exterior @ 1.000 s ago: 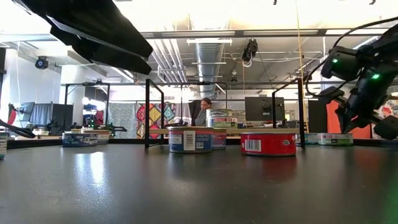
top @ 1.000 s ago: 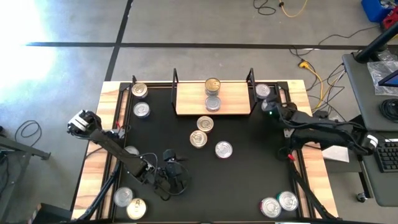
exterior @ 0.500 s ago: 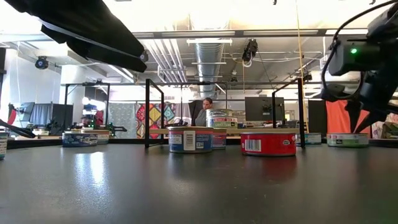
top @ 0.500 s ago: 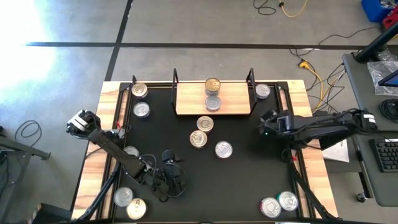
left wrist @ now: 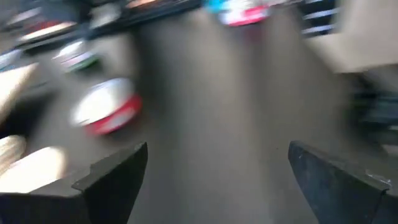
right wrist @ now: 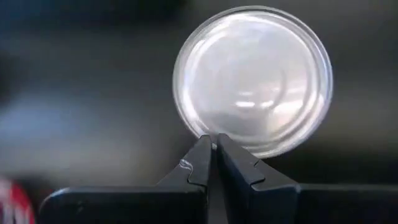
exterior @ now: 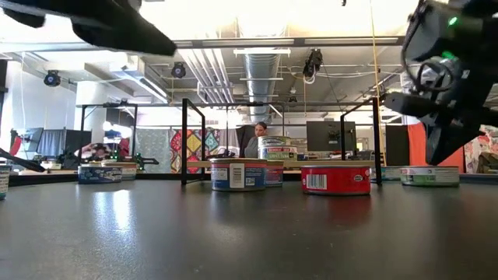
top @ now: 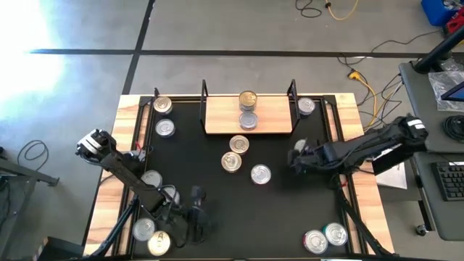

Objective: Stack canned seafood by type on shelf
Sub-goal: Stack the green tuna can on the shelf aligned with the other green tuna can

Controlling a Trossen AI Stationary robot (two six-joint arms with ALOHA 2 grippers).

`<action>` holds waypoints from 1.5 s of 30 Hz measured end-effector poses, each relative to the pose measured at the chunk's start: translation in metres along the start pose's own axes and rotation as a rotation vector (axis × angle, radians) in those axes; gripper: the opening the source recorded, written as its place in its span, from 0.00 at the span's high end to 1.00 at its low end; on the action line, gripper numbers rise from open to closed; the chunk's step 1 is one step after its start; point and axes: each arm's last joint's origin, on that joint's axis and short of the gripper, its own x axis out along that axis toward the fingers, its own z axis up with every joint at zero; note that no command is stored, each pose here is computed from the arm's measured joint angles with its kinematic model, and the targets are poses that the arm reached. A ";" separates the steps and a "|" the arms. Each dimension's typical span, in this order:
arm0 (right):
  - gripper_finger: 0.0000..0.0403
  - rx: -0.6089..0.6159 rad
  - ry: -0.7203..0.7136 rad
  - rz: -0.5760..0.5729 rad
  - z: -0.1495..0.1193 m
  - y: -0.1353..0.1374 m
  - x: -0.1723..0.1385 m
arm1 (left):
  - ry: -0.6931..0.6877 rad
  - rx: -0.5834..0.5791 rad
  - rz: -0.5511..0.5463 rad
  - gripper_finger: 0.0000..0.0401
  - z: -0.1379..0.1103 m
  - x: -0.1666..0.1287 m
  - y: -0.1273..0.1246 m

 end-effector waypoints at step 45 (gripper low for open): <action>0.96 -1.048 0.212 0.368 -0.136 0.074 -0.078 | -0.054 -0.170 -0.070 0.07 -0.032 0.191 0.077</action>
